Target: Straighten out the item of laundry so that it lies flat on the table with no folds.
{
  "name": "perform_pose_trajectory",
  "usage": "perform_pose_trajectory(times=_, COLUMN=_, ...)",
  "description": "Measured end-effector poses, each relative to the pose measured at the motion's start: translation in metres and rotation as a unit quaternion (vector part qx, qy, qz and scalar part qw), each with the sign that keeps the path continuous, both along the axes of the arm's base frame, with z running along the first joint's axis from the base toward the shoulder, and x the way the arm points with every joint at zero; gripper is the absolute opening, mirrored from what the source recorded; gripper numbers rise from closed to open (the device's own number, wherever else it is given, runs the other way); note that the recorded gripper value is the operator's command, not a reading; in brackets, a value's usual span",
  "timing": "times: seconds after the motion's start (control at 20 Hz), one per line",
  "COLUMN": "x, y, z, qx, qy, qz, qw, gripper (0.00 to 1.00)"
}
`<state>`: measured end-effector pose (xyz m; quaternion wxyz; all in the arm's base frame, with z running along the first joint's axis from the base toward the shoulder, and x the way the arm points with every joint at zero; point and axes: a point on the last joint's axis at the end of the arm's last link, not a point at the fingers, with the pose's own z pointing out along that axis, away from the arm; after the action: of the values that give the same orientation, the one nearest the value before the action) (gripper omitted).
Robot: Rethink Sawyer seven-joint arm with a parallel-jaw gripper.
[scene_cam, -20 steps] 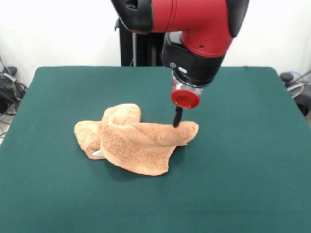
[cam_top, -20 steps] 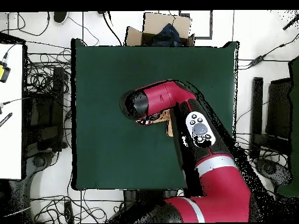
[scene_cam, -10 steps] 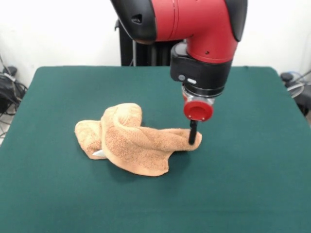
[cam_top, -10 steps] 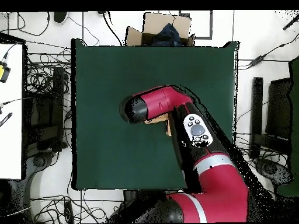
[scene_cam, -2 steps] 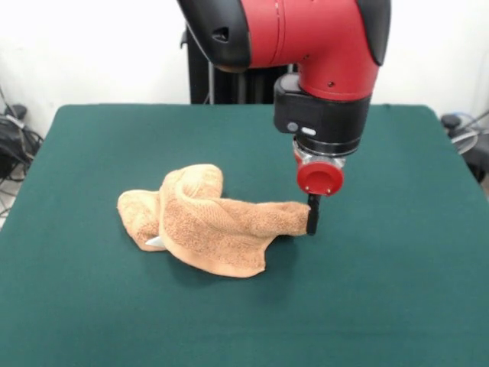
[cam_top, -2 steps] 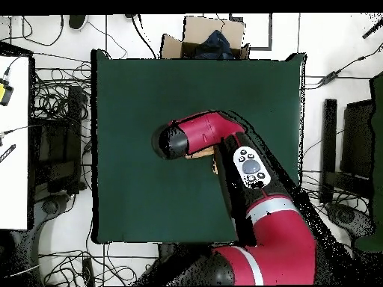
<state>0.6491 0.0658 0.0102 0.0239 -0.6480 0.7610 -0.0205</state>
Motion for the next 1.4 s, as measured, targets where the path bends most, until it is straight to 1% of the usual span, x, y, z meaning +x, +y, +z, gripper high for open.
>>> perform_pose_trajectory(times=0.35, x=-0.004, y=-0.001, z=-0.007, qx=-0.004, qy=0.003, qz=0.008, qw=1.0000, gripper=1.00)
perform_pose_trajectory(times=0.8, x=-0.012, y=-0.013, z=-0.017, qx=-0.032, qy=-0.005, qz=0.042, qw=0.9986, gripper=1.00)
perform_pose_trajectory(times=1.25, x=-0.013, y=-0.021, z=-0.018, qx=-0.048, qy=-0.011, qz=0.058, qw=0.9971, gripper=1.00)
perform_pose_trajectory(times=1.4, x=-0.014, y=-0.023, z=-0.019, qx=-0.058, qy=-0.014, qz=0.068, qw=0.9959, gripper=1.00)
